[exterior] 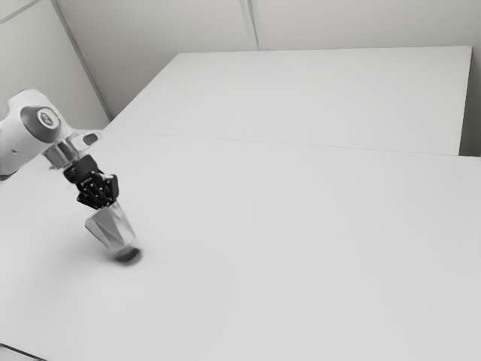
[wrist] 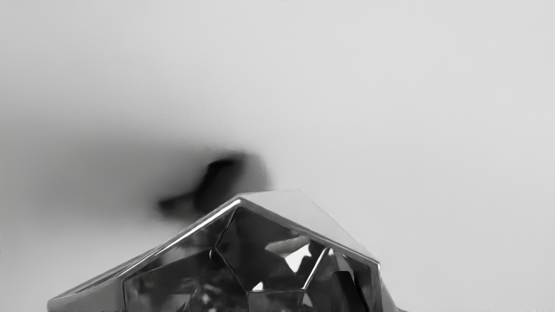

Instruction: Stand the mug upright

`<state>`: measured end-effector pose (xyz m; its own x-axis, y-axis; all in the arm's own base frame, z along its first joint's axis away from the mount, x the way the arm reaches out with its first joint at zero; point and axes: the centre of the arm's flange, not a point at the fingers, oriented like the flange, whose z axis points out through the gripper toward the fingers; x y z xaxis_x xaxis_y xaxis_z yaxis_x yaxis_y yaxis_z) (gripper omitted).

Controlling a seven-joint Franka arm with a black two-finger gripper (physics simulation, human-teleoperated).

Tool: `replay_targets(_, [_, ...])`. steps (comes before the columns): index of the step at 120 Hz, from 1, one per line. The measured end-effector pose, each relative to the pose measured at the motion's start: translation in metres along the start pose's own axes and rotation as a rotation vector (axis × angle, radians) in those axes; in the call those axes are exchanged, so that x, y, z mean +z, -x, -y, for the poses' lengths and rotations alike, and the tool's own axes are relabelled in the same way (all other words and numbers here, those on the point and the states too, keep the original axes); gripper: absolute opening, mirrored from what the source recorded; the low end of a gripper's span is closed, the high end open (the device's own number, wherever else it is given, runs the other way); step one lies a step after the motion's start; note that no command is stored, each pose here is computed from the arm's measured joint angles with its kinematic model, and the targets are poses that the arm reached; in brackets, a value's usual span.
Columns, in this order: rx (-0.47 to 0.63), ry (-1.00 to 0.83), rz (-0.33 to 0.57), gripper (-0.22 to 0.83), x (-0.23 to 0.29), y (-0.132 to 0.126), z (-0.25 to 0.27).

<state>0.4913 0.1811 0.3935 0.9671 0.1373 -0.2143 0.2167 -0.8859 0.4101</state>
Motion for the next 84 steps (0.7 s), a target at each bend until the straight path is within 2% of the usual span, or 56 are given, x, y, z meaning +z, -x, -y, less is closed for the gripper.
replay_targets(24, [0.162, -0.240, -0.007, -0.15, 0.018, -0.011, -0.087])
replay_targets(53, [0.280, -0.369, -0.108, -0.16, 0.057, -0.024, -0.162])
replay_targets(69, [0.266, -0.381, -0.177, -0.16, 0.059, -0.032, -0.168])
replay_targets(84, [0.147, -0.379, -0.220, -0.17, 0.050, -0.047, -0.117])
